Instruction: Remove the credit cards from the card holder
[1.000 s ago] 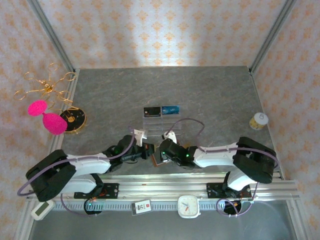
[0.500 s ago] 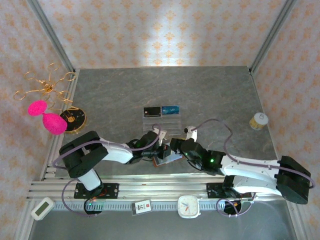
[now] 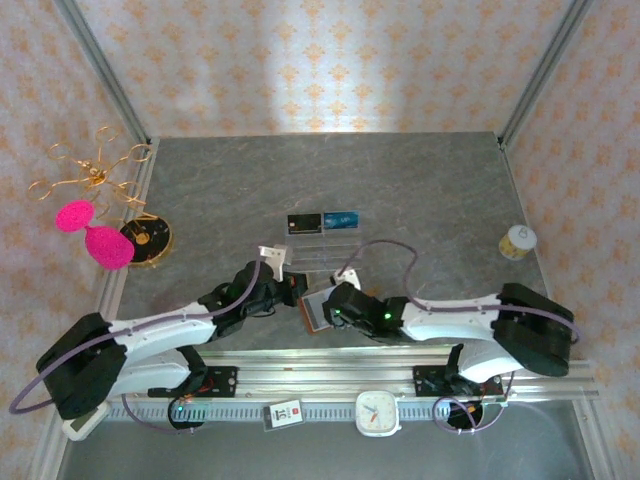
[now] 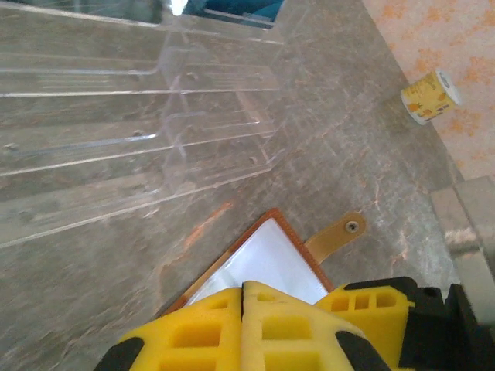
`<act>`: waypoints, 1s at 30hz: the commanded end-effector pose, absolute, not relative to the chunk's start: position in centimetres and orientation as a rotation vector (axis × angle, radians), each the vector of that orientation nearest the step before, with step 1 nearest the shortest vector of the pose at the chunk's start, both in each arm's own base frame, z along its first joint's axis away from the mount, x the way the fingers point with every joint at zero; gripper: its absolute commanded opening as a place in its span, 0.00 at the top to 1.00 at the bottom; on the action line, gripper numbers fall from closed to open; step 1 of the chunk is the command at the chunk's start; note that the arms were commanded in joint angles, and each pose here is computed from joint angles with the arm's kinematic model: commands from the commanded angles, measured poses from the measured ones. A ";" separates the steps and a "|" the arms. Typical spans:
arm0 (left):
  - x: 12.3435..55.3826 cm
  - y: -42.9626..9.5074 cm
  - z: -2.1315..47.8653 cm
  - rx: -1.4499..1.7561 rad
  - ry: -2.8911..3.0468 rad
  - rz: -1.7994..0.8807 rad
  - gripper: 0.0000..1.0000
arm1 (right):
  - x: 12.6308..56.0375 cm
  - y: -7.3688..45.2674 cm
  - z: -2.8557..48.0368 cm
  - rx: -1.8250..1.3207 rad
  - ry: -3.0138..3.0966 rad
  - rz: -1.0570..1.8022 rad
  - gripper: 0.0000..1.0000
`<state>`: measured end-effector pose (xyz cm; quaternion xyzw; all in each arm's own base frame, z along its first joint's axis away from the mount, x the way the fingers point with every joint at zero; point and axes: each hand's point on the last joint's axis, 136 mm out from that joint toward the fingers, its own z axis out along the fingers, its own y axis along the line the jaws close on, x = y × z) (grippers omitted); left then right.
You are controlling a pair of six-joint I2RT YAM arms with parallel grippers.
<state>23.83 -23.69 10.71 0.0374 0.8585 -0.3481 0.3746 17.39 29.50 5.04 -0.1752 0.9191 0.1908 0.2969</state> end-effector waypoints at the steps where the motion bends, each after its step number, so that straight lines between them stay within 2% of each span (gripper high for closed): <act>1: 23.4 -21.7 9.3 0.086 2.234 -0.781 0.95 | 16.7 30.3 4.8 -0.593 2.450 0.431 0.67; 11: 23.1 -20.9 9.6 0.079 2.210 -0.768 0.94 | 16.2 31.3 2.4 -0.659 2.501 0.274 0.69; 14: 22.9 -20.9 9.7 0.085 2.206 -0.783 0.94 | 16.1 31.1 1.6 -0.656 2.528 0.247 0.76; 17: 22.6 -21.3 9.7 0.131 2.201 -0.797 0.93 | 16.2 31.2 1.3 -0.632 2.537 0.242 0.92; 19: 22.3 -21.8 9.5 0.160 2.212 -0.823 0.94 | 16.3 31.7 2.1 -0.590 2.519 0.303 1.00; 22: 21.7 -23.0 8.9 0.207 2.241 -0.853 1.00 | 16.9 32.5 4.1 -0.495 2.484 0.456 1.00; 27: 20.5 -24.7 7.2 0.275 2.308 -0.868 1.00 | 17.8 32.6 6.2 -0.320 2.471 0.737 1.00; 30: 20.3 -25.0 6.7 0.280 2.320 -0.877 1.00 | 18.1 32.0 6.2 -0.256 2.482 0.783 1.00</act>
